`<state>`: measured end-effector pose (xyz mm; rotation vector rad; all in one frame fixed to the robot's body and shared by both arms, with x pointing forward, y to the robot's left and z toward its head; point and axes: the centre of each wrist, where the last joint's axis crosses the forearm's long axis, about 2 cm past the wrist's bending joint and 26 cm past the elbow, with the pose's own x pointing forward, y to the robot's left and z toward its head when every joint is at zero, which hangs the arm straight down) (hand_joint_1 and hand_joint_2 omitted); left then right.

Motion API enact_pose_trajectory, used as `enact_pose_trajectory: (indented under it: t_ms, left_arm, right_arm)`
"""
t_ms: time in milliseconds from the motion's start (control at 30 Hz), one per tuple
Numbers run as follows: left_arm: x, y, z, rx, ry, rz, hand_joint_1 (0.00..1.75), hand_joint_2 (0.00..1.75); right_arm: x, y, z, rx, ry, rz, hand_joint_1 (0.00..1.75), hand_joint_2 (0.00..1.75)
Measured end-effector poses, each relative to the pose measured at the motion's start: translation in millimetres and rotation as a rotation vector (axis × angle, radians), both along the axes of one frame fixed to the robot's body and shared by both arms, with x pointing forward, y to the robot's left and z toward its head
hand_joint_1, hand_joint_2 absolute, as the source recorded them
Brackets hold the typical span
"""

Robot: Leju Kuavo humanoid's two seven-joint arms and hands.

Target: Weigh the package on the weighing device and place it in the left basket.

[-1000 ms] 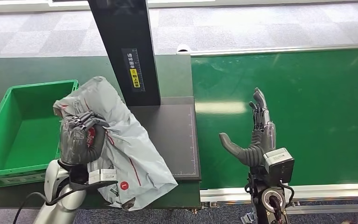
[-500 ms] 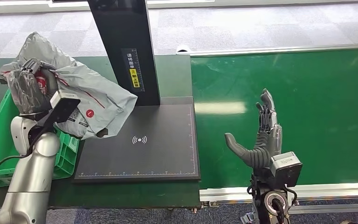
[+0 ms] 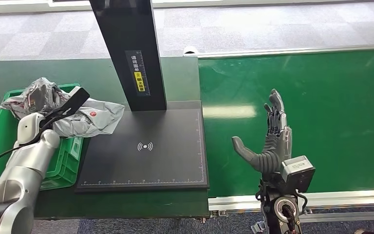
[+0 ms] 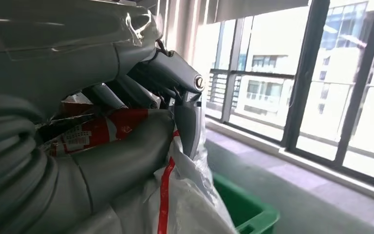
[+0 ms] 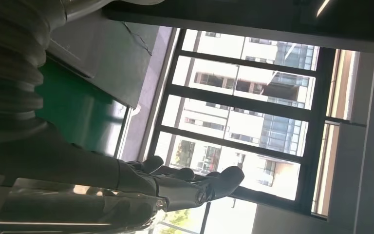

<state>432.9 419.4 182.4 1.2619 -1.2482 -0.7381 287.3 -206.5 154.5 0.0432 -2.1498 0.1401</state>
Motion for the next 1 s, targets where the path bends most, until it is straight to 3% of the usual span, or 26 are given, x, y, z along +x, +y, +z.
enact_pose_trajectory:
  t_ms: [233,600,700,833,867,900,1000]
  left_arm:
    - [-2.0,10.4,-6.5,0.045,0.082,0.139,1.75,1.75]
    - [-2.1,27.5,8.7,0.061,-0.116,0.306,1.75,1.75]
    - [-3.5,32.1,10.7,0.047,-0.162,0.335,1.64,1.75]
    - [-4.8,36.1,12.1,0.028,-0.196,0.362,1.64,1.75]
    - [-5.0,36.8,12.2,0.025,-0.199,0.369,1.57,1.75]
    - [-5.3,37.5,12.3,0.023,-0.201,0.377,1.35,1.75]
    - [-6.4,40.4,12.6,0.028,-0.205,0.404,0.21,1.75]
  right_arm:
    - [0.0,1.2,0.3,-0.002,0.010,0.005,0.00,1.75]
    - [-0.3,5.5,0.2,-0.005,0.017,0.017,0.00,1.75]
    - [0.1,6.6,0.2,-0.005,0.018,0.016,0.00,1.75]
    - [0.5,8.2,0.5,-0.005,0.017,0.019,0.00,1.75]
    - [0.5,8.4,0.5,-0.005,0.018,0.019,0.00,1.75]
    - [0.6,8.6,0.4,-0.005,0.019,0.019,0.00,1.75]
    - [0.4,9.6,0.5,-0.005,0.020,0.021,0.00,1.75]
